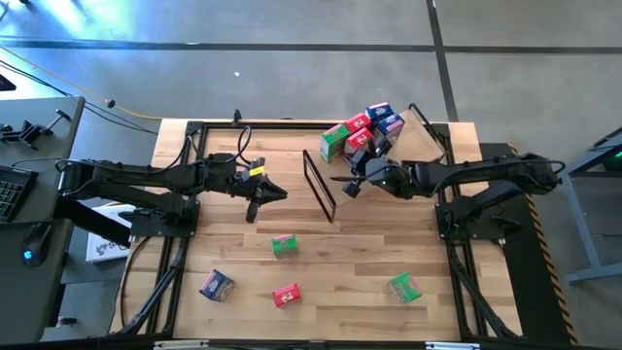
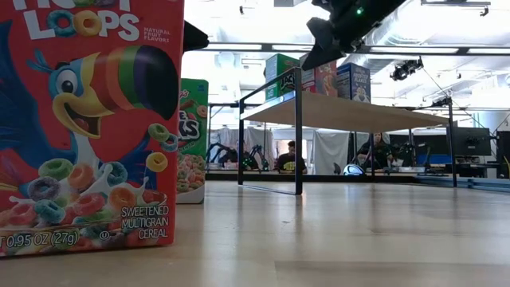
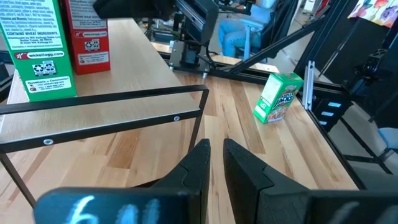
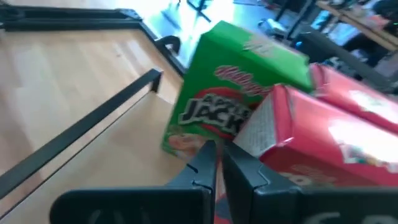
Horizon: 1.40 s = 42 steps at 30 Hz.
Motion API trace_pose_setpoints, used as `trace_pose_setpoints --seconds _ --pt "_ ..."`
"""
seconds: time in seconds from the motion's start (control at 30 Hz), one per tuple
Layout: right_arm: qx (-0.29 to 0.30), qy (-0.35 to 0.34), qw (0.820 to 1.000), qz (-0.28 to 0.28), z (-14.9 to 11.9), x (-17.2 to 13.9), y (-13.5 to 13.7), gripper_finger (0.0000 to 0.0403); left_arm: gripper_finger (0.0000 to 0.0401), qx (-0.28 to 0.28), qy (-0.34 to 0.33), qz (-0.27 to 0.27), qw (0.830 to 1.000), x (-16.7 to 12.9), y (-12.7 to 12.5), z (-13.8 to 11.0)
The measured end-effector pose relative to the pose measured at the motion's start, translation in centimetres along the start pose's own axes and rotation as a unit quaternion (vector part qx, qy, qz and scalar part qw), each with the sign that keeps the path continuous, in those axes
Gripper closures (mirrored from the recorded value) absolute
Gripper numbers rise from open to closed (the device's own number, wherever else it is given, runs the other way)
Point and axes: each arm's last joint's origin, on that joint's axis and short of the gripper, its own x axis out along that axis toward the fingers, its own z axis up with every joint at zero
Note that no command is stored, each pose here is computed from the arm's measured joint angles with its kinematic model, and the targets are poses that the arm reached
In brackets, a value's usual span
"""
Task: Stack cereal on shelf
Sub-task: Adjust the red cereal
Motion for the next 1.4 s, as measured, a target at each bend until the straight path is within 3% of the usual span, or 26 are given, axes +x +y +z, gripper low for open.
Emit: trace_pose_setpoints --seconds 1.13,1.4 --pt "0.021 0.022 0.997 -0.071 -0.4 0.8 -1.6 0.0391 0.0366 -0.002 0.000 0.000 1.000 0.0 0.0 0.0" --pt "0.001 0.019 0.999 -0.044 1.7 -1.5 -0.5 0.0337 0.0366 0.013 -0.032 -0.008 0.999 0.8 0.3 -1.1"
